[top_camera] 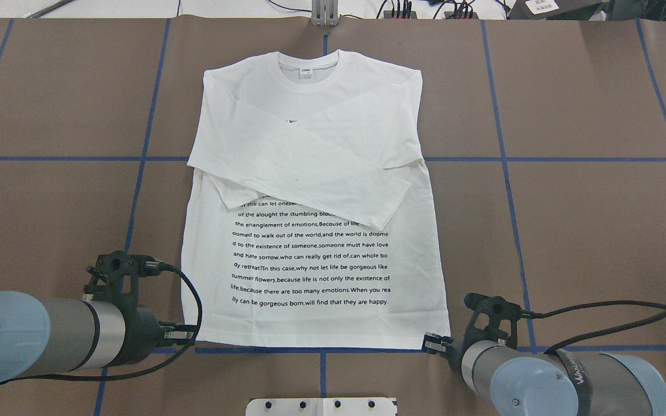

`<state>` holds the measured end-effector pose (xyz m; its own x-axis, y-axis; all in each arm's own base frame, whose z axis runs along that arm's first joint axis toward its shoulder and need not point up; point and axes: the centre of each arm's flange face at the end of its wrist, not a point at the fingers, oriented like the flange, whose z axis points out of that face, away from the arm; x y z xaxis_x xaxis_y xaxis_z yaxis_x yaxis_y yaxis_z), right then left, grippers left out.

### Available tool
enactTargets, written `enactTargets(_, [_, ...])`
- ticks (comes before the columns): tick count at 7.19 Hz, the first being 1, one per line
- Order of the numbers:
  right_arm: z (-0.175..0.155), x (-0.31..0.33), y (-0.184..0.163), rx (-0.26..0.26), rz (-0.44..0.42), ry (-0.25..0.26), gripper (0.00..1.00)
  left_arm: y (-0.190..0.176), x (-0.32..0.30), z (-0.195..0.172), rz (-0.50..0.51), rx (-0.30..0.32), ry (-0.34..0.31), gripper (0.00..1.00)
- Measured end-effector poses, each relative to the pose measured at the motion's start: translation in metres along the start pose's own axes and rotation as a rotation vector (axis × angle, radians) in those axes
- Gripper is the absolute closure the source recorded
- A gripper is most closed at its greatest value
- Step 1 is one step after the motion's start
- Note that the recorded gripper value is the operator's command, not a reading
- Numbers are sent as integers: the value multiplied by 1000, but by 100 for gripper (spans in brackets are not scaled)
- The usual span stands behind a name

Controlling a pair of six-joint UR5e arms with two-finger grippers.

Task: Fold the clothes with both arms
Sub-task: 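Lift the hem with both grippers and pull it toward the robot, then swing the held hem up and over toward the collar with both grippers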

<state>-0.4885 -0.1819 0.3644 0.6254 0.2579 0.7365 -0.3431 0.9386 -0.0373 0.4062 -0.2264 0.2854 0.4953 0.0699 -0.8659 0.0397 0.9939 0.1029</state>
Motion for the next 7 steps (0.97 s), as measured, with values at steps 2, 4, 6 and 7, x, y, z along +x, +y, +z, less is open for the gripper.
enactTargets(2, [1,0,1,1,-1,0,67,0,1,-2,0,1,3,100])
enactTargets(4, [2,-3,2,7,-3,-3,100,0,0,-3,0,2,3,100])
enactTargets(6, [4,-5,3,10,-7,-3,100,0,0,-3,-1,1,4,100])
enactTargets(7, [4,-5,3,14,-9,1,100,0,1,-4,-1,1,5,100])
